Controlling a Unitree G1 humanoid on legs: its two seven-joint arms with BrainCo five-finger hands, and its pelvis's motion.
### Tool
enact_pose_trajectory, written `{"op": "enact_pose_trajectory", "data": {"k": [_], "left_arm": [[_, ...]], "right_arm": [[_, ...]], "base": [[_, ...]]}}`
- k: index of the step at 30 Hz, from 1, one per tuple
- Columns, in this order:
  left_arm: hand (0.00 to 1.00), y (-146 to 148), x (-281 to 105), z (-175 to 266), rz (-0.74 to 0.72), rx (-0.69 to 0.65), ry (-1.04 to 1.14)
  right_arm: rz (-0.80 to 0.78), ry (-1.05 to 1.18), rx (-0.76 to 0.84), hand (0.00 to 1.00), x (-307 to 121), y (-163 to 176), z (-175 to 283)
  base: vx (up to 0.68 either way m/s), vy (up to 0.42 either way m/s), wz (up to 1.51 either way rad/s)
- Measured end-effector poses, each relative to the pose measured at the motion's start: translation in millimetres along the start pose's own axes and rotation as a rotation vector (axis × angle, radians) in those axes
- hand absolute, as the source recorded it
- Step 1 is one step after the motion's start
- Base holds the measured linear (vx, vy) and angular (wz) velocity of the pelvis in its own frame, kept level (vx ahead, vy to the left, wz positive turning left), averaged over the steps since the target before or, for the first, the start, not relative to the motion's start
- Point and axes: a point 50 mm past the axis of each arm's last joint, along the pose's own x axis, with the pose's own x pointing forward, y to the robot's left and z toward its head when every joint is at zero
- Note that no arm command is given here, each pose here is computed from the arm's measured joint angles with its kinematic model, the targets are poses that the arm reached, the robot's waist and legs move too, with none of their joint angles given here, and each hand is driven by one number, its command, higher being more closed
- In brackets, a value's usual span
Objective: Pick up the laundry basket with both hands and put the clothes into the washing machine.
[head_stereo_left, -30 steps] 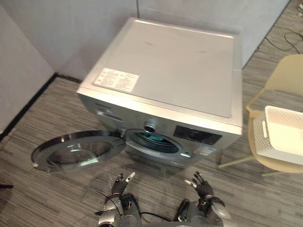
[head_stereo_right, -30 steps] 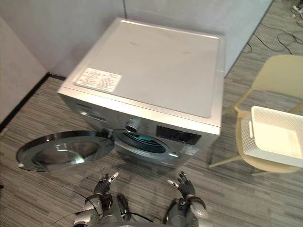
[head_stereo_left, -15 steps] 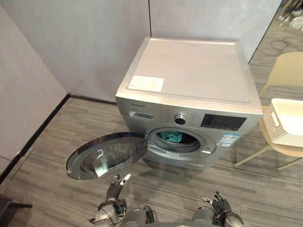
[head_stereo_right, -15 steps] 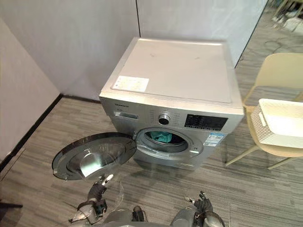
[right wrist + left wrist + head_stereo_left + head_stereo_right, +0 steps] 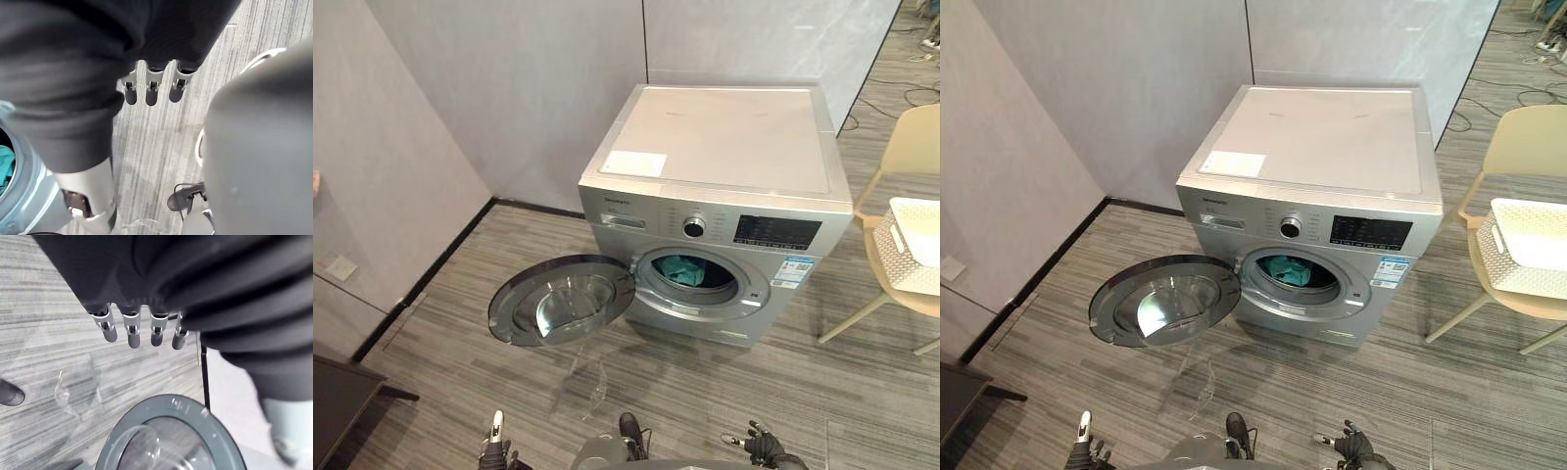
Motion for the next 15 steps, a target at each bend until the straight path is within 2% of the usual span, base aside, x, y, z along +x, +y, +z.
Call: {"op": "enact_pose_trajectory", "data": {"k": [4, 8, 11, 15], "left_arm": [[0.00, 18, 4, 42, 0.137, -0.108, -0.173], [0.00, 3, 7, 88, 0.145, -0.133, -0.351], [0.00, 0, 11, 124, 0.132, -0.062, -0.448], [0.00, -36, 17, 176, 0.018, 0.059, -0.579]], "right_arm": [[-0.040, 0.014, -0.010, 0.00, 0, -13, -2], [-0.035, 0.037, -0.028, 0.00, 0, -13, -6], [-0.039, 0.028, -0.026, 0.00, 0, -13, -4], [-0.048, 0.021, -0.030, 0.00, 0, -17, 0]], "base": [[0.03, 0.199, 0.21], [-0.05, 0.195, 0.46], [-0.08, 0.143, 0.20], [-0.06, 0.115, 0.28]]}}
